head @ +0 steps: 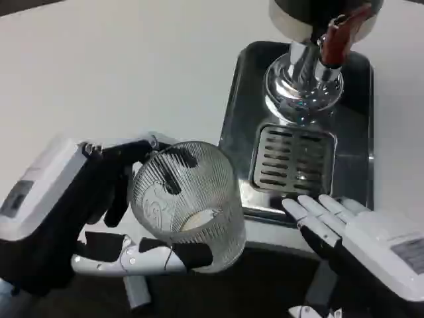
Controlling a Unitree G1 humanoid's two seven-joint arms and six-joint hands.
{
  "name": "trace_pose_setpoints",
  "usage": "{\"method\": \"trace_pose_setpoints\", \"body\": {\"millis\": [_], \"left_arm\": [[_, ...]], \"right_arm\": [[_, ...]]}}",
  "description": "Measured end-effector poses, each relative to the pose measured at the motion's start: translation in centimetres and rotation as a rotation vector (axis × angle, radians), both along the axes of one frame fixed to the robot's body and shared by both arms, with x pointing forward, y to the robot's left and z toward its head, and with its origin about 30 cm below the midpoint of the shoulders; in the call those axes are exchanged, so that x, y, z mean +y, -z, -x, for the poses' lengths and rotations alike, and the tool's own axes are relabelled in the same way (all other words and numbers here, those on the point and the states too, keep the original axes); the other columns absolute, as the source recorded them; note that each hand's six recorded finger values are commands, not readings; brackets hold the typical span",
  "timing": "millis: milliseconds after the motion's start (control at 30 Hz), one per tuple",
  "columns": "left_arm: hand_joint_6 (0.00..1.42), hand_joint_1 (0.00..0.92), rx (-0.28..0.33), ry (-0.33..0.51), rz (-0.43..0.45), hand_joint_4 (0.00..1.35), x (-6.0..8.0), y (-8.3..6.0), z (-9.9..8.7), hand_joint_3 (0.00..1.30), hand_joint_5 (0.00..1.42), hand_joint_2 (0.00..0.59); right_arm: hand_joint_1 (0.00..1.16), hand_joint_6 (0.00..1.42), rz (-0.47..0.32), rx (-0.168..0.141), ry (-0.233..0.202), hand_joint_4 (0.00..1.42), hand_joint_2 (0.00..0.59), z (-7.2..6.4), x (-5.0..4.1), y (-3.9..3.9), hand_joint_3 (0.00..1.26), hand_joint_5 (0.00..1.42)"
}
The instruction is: Grasp the cup under the faucet to collect the drink, then remove the cup.
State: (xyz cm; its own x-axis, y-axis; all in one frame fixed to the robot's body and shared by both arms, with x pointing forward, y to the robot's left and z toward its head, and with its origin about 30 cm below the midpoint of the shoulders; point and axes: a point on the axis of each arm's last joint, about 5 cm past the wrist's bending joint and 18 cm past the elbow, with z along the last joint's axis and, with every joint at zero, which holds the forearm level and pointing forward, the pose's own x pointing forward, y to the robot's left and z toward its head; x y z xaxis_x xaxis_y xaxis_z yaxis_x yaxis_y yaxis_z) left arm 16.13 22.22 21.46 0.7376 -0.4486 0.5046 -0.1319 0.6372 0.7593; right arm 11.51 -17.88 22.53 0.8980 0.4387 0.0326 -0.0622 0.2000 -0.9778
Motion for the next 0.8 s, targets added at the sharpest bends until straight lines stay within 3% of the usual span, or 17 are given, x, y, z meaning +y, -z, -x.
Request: {"method": "trace_pose_setpoints", "body": {"millis": [800], "left_arm": [[1.42,0.491,0.011,-0.006,0.006,1.12,0.14,0.17,-0.39,0.99,1.3,0.047]], "right_arm": [[0.4,0.0,0.001,0.013,0.005,0.0,0.421,-0.39,-0.08,0.13,0.02,0.0]]}}
